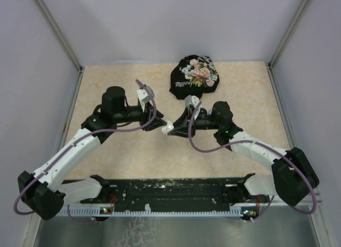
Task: Insert the wireless bluetooth earbuds into the charging case
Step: Open the charging case, then pick up the earbud from the center of the board.
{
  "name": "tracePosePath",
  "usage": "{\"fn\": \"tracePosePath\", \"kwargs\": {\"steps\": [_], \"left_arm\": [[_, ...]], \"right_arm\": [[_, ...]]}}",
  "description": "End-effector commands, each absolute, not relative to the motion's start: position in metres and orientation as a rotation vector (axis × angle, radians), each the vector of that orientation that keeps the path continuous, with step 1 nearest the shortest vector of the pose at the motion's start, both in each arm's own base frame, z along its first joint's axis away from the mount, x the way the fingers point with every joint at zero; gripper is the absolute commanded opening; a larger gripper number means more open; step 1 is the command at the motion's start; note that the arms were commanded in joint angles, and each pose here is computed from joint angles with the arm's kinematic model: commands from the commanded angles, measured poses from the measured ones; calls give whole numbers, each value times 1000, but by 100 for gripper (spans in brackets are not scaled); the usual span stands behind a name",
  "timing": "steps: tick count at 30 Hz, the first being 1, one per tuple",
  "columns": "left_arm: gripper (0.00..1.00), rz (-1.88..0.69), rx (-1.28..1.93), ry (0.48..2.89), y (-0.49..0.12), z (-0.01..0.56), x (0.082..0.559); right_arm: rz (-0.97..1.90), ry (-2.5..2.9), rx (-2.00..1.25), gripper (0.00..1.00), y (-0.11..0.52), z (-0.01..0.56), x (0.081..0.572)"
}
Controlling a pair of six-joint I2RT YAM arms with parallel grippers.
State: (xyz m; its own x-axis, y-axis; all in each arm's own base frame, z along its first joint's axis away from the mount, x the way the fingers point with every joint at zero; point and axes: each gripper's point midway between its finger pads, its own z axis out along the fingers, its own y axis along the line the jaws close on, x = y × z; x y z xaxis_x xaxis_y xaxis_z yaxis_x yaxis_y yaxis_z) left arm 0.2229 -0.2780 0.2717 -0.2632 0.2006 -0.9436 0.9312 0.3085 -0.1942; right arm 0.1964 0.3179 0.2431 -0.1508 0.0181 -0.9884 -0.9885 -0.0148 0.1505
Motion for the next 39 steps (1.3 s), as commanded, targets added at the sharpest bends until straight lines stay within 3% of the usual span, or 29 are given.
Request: {"fn": "tracePosePath", "kwargs": {"steps": [1,17,27,39], "left_arm": [[49,-932,926,1694,-266,275,249],[52,-879,834,1698,-253,285,255],[56,-567,373,1899,-187,262,278],[62,-142,2,2149,-112,186,296]], "right_arm": [[1384,1167,-1212,0,318,259,178],[1278,1229,-1116,0,317,249,198],[950,1236,-864,0,281,244,230],[882,1217,-712,0,255,233,228]]}}
